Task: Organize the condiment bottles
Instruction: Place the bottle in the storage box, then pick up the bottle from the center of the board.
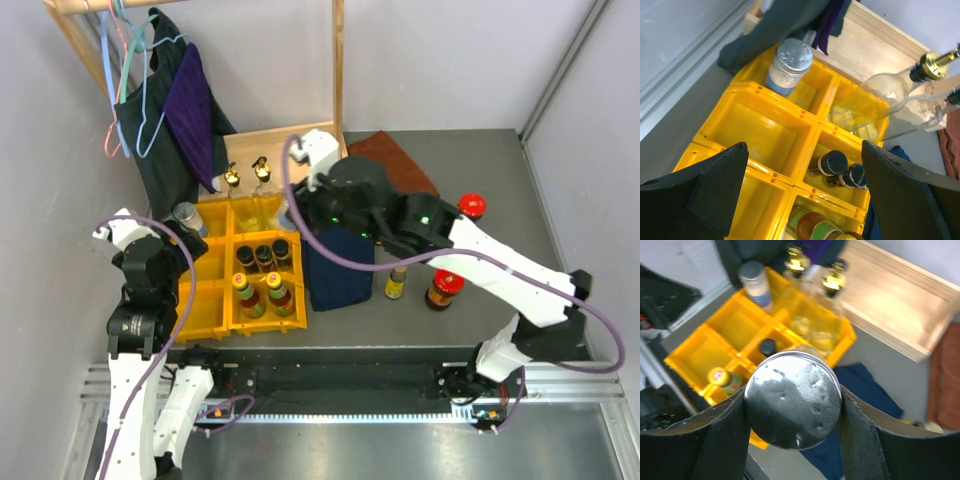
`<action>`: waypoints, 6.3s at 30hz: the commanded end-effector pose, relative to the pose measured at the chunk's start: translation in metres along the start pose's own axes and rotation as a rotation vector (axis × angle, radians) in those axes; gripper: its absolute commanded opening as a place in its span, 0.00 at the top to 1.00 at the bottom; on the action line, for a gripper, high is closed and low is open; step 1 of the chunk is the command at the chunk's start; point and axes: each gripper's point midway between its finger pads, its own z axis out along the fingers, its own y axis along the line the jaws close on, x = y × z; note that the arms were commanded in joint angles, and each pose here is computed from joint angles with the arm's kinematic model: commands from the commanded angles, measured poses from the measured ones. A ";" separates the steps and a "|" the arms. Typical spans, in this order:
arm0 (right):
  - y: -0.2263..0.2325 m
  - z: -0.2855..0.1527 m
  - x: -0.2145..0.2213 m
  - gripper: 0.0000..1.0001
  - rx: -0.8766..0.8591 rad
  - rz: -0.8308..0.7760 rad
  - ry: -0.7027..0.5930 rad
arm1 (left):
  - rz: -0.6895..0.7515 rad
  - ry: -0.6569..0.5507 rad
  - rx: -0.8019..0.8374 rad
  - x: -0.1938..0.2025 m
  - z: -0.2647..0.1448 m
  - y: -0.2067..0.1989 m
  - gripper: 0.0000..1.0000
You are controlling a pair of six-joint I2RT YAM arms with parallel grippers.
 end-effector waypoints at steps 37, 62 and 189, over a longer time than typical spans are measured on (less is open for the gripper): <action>0.091 0.235 -0.016 1.00 -0.172 -0.168 -0.238 | -0.035 -0.207 -0.076 -0.053 -0.050 0.025 0.01; 0.079 0.296 0.033 1.00 -0.187 -0.146 -0.206 | -0.002 -0.190 -0.093 -0.042 -0.046 0.032 0.01; -0.146 -0.127 0.201 0.01 0.558 0.518 -0.063 | 0.331 0.357 1.057 0.081 -0.102 -0.232 0.01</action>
